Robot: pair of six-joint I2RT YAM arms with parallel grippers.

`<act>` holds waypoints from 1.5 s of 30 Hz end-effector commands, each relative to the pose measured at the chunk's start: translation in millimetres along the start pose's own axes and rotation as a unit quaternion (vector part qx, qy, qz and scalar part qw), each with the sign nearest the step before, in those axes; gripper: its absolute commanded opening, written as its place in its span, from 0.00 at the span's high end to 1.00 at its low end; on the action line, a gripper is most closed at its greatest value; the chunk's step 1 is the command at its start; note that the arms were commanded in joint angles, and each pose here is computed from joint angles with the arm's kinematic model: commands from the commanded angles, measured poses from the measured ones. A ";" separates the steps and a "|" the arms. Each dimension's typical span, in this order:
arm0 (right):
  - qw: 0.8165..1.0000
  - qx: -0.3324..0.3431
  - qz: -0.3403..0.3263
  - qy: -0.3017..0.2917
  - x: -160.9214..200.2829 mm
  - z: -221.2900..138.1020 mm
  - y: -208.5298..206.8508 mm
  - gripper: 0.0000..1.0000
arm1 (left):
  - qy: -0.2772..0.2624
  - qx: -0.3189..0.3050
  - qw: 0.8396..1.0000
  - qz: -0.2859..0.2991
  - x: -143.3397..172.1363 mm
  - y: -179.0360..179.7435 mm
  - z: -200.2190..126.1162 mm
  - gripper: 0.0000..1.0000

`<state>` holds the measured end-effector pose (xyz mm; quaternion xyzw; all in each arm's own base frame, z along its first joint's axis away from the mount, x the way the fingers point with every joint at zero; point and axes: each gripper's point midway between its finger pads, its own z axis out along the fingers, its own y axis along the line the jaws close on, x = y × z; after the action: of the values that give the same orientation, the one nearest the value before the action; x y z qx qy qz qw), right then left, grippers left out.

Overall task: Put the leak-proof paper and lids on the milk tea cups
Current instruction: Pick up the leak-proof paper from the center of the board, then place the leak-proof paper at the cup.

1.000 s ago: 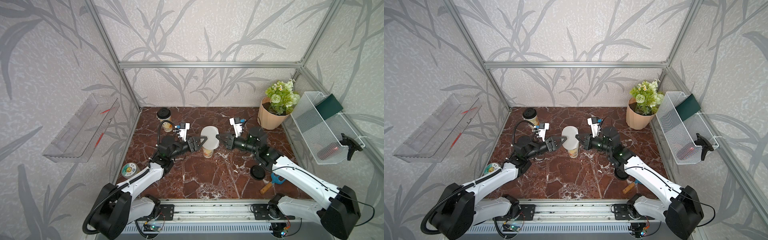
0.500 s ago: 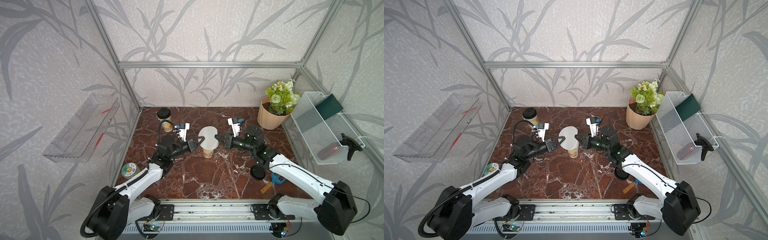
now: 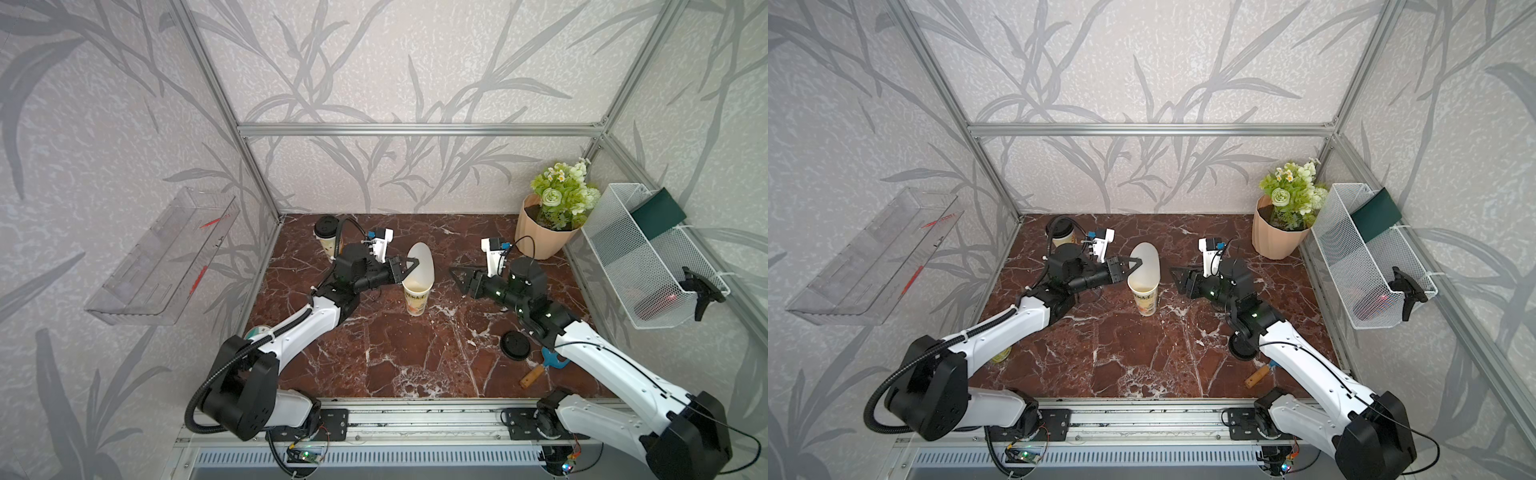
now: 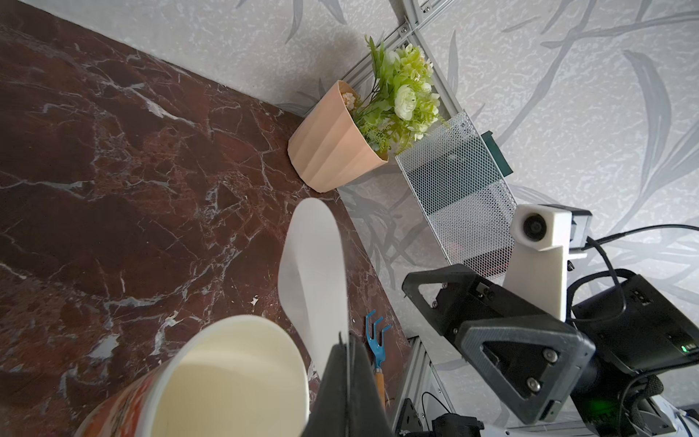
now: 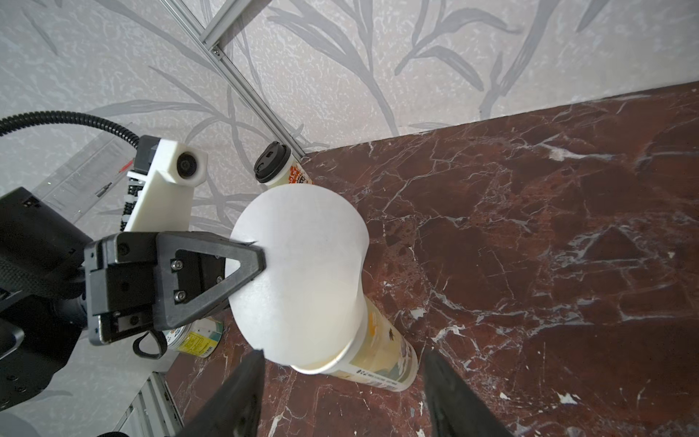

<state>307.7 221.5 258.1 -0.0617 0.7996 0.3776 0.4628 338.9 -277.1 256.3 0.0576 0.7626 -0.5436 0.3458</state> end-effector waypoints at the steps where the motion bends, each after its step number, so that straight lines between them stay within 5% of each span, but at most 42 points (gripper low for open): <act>1: 1.000 0.012 -0.004 0.009 9.3 5.2 -9.8 0.32 | 0.014 0.032 0.999 0.005 -6.1 -27.0 5.5 1.00; 5: 1.000 0.012 0.001 0.014 15.7 12.5 -14.8 0.31 | 0.016 0.034 0.999 0.003 -7.5 -30.4 6.4 1.00; 10: 0.999 0.005 0.004 0.032 24.1 23.0 -16.1 0.28 | 0.015 -0.019 1.000 -0.019 8.8 6.6 1.4 1.00; 13: 0.999 0.009 0.004 0.043 28.2 29.5 -19.3 0.17 | 0.009 -0.048 0.999 -0.024 12.7 24.8 -7.1 1.00; 15: 0.999 0.013 0.001 0.052 30.8 32.8 -21.1 0.01 | 0.016 -0.060 0.998 -0.023 15.1 32.6 -12.7 1.00; 45: 0.983 0.099 -0.106 0.108 44.8 76.5 -14.1 0.01 | 0.058 -0.061 0.996 -0.043 24.8 46.4 -28.6 0.94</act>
<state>337.9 274.0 191.0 -0.1364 0.8655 0.2553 0.4088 333.2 -243.2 201.4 0.0230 0.8195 -0.5039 0.2720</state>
